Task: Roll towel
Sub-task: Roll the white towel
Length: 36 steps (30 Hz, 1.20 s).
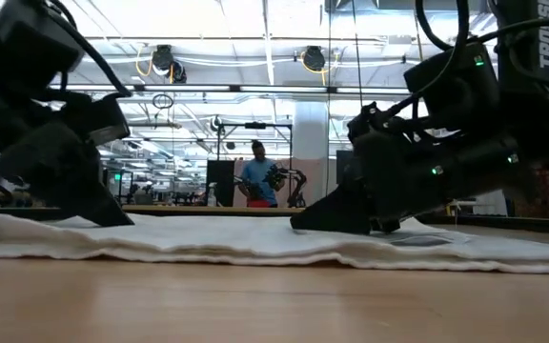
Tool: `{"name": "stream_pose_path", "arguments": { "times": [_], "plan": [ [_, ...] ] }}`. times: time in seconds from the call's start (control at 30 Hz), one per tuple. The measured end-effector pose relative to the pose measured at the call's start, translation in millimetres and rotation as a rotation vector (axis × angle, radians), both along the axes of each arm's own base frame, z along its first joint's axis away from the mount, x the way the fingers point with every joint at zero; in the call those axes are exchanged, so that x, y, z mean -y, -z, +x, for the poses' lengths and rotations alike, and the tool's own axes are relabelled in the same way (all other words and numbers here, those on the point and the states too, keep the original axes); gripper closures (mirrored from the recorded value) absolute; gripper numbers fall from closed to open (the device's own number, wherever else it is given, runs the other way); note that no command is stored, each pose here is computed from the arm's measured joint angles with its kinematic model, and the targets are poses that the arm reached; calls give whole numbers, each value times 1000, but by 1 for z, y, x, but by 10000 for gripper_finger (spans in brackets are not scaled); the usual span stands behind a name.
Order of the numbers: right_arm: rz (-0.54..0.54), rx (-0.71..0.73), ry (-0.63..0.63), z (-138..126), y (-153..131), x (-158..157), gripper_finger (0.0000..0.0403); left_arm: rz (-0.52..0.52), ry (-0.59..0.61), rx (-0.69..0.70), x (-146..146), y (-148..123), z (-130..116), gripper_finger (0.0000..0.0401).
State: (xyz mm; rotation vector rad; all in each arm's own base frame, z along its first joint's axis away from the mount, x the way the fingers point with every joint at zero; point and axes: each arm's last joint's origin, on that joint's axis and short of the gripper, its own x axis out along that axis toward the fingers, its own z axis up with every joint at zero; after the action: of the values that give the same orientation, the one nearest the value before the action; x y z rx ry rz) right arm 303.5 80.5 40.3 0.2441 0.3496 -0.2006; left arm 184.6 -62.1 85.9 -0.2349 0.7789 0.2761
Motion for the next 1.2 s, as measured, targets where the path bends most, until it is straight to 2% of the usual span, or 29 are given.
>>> {"name": "stream_pose_path", "arguments": {
  "times": [0.2, 0.3, 0.4, 0.5, 0.57, 0.7, 0.8, 0.9, 1.03, 1.2],
  "plan": [
    [-4, 62, 29, 6, -11, -16, 403, 102, -88, -12, -16, 1, 2, 320],
    [-27, 72, 39, 6, -22, -17, 403, 146, -35, -1, -17, -6, 5, 320],
    [-74, 100, 30, 8, -46, -16, 403, 172, 41, 26, -15, -20, 10, 320],
    [-145, 69, 27, 7, -68, -11, 403, 137, 91, 128, -12, -40, 17, 320],
    [-202, 35, 20, 4, -82, -6, 403, 95, 116, 146, -11, -47, 16, 320],
    [-299, -63, 8, -3, -96, 4, 403, -66, 143, 139, -5, -51, 12, 320],
    [-337, -144, 6, -5, -92, 13, 403, -136, 82, 23, -4, -42, 3, 320],
    [-317, -199, -4, -1, -76, 21, 403, -161, 3, -66, -6, -33, -2, 320],
    [-248, -256, 26, 3, -43, 28, 403, -156, -54, -104, -10, -26, 0, 320],
    [-110, -207, 120, 6, -18, 26, 403, -132, -117, -133, -19, -16, 5, 320]
  ]
}}
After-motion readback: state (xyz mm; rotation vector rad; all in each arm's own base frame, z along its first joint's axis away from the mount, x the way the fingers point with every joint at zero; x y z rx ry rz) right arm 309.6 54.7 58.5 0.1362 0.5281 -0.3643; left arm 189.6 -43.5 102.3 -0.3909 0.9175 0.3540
